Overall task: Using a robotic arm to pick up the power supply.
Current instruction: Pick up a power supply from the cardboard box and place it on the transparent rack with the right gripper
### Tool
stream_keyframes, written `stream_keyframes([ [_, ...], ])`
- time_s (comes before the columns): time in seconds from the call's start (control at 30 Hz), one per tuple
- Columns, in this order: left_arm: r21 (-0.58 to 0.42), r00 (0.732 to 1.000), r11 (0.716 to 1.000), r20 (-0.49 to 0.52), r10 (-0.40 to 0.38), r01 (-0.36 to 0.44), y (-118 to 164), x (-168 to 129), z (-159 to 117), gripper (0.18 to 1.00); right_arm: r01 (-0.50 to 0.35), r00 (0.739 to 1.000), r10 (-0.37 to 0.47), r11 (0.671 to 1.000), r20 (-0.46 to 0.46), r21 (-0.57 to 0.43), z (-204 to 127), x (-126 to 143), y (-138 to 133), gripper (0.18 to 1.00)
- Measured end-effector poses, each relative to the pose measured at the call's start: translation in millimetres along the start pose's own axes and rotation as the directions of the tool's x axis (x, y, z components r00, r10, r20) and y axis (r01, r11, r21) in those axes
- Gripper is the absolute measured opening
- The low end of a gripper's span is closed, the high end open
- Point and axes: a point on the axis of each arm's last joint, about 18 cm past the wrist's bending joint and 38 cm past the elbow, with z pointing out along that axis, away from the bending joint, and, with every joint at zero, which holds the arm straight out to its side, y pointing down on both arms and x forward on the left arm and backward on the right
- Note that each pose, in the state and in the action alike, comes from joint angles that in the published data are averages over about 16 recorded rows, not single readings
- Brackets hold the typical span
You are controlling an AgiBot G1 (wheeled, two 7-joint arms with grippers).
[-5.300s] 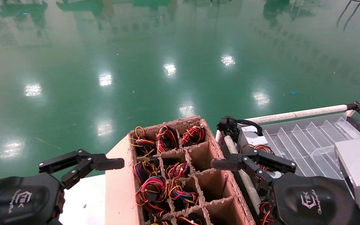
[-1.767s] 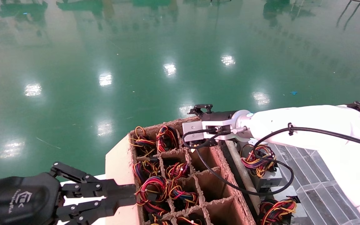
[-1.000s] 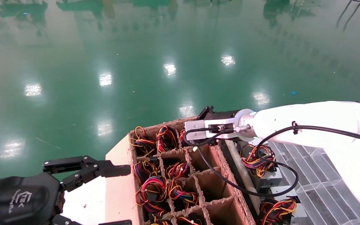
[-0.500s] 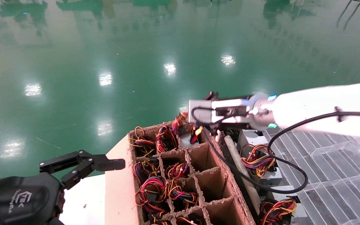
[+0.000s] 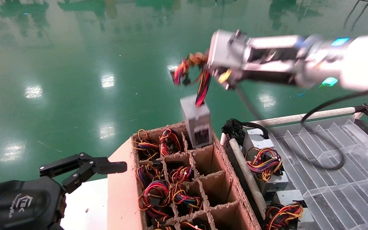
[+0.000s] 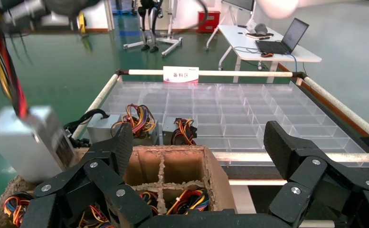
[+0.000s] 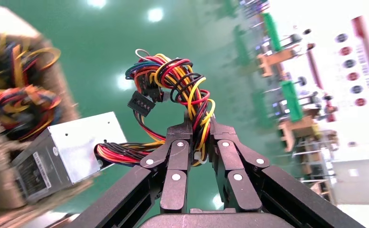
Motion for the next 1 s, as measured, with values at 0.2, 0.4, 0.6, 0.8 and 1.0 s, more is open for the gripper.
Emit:
stream_keyframes([
  [0.2,0.0,1.0,1.0,0.0,0.0,0.0,0,0,0,1.001,-0.008,0.997,0.01,0.999,-0.073,0.032,-42,36,-3,0.23],
  [0.4,0.0,1.0,1.0,0.0,0.0,0.0,0,0,0,1.001,-0.004,0.991,0.007,1.0,-0.131,0.02,-89,62,5,0.23],
  [0.6,0.0,1.0,1.0,0.0,0.0,0.0,0,0,0,1.001,-0.005,0.987,-0.002,0.999,-0.16,-0.042,-140,74,25,0.229],
  [0.8,0.0,1.0,1.0,0.0,0.0,0.0,0,0,0,1.001,-0.03,0.986,0.008,0.991,-0.164,-0.132,-192,71,53,0.229],
  [1.0,0.0,1.0,1.0,0.0,0.0,0.0,0,0,0,1.001,-0.089,0.988,0.059,0.973,-0.142,-0.213,-242,52,80,0.229],
])
